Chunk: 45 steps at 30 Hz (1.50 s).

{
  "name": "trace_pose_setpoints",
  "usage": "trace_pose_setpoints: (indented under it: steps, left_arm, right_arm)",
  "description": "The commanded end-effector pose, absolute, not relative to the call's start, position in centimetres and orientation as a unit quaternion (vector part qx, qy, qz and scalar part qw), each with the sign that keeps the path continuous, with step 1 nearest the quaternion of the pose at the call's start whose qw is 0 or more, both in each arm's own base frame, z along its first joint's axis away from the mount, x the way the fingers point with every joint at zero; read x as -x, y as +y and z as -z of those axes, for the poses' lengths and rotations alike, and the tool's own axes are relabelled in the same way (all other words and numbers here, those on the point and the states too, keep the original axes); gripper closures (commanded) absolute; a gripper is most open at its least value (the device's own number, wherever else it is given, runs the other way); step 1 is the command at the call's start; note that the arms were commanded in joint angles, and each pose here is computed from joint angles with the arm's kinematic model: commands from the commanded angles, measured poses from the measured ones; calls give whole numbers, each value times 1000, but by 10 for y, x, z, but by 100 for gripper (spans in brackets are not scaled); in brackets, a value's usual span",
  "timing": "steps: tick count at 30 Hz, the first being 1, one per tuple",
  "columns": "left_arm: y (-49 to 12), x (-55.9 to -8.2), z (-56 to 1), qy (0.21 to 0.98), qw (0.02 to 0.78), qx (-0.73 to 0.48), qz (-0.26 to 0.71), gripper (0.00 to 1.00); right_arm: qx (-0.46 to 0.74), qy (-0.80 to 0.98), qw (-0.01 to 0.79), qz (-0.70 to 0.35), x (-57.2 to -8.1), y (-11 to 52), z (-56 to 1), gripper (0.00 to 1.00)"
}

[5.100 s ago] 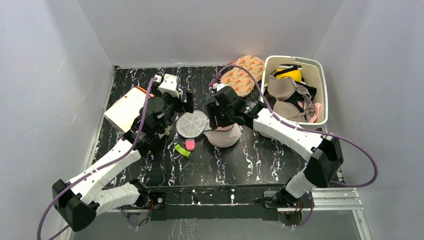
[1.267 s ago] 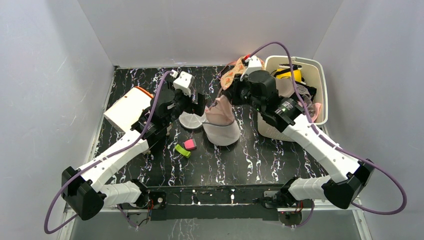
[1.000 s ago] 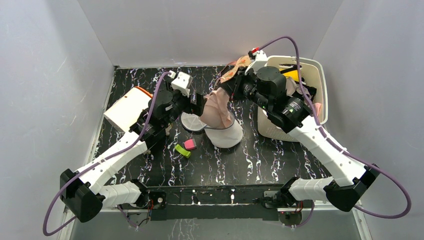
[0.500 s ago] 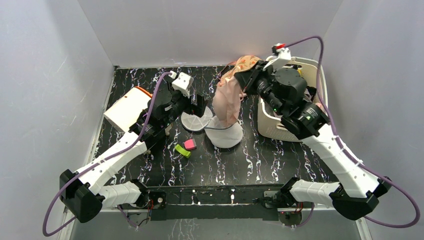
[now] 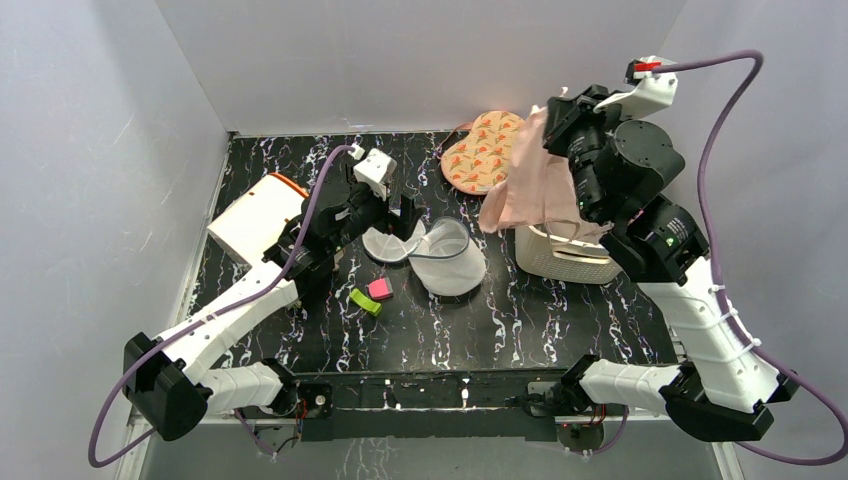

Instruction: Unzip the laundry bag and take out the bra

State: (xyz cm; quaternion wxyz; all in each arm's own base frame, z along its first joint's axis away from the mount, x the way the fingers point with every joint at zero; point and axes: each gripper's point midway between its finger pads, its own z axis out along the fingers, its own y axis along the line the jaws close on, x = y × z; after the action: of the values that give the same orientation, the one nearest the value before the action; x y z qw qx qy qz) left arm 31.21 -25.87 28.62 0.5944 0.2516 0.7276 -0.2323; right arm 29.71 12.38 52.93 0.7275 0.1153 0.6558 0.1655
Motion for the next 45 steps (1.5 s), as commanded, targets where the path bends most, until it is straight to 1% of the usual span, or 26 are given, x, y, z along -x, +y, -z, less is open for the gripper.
trace_pose_setpoints:
  steps: [1, 6, 10, 13, 17, 21, 26, 30, 37, 40, 45]
  left_arm:
    - [-262, -312, -309, 708, 611, -257, 245, 2]
    - [-264, -311, -307, 708, 608, -258, 250, 2]
    - [-264, -312, -305, 711, 606, -259, 246, 2]
    - [-263, -312, -304, 711, 606, -258, 245, 2]
    - [-264, -313, -303, 712, 605, -259, 246, 2]
    - [-265, -312, -304, 711, 604, -260, 248, 2]
    - [-264, -311, -307, 709, 607, -259, 249, 2]
    - [-263, -311, -307, 709, 608, -258, 247, 2]
    - [-263, -311, -310, 708, 609, -259, 247, 2]
    - [-262, -310, -312, 706, 611, -259, 247, 2]
    - [-261, -310, -312, 706, 612, -258, 246, 2]
  right_arm:
    - [-173, 633, 755, 1, -284, 52, -545, 96]
    - [-184, 629, 742, 139, -294, 31, -536, 94]
    - [-179, 626, 735, 192, -316, 27, -526, 94]
    - [-175, 624, 736, 198, -339, 17, -524, 93]
    - [-175, 637, 729, 179, -370, -1, -520, 93]
    - [-191, 645, 713, 196, -386, -21, -509, 93]
    - [-210, 664, 697, 173, -408, -43, -485, 93]
    - [-214, 682, 685, 142, -426, -49, -469, 93]
    - [-213, 706, 666, 112, -440, -54, -442, 92]
    - [-215, 716, 656, 105, -442, -54, -426, 89]
    - [-235, 731, 630, 117, -443, -63, -389, 89]
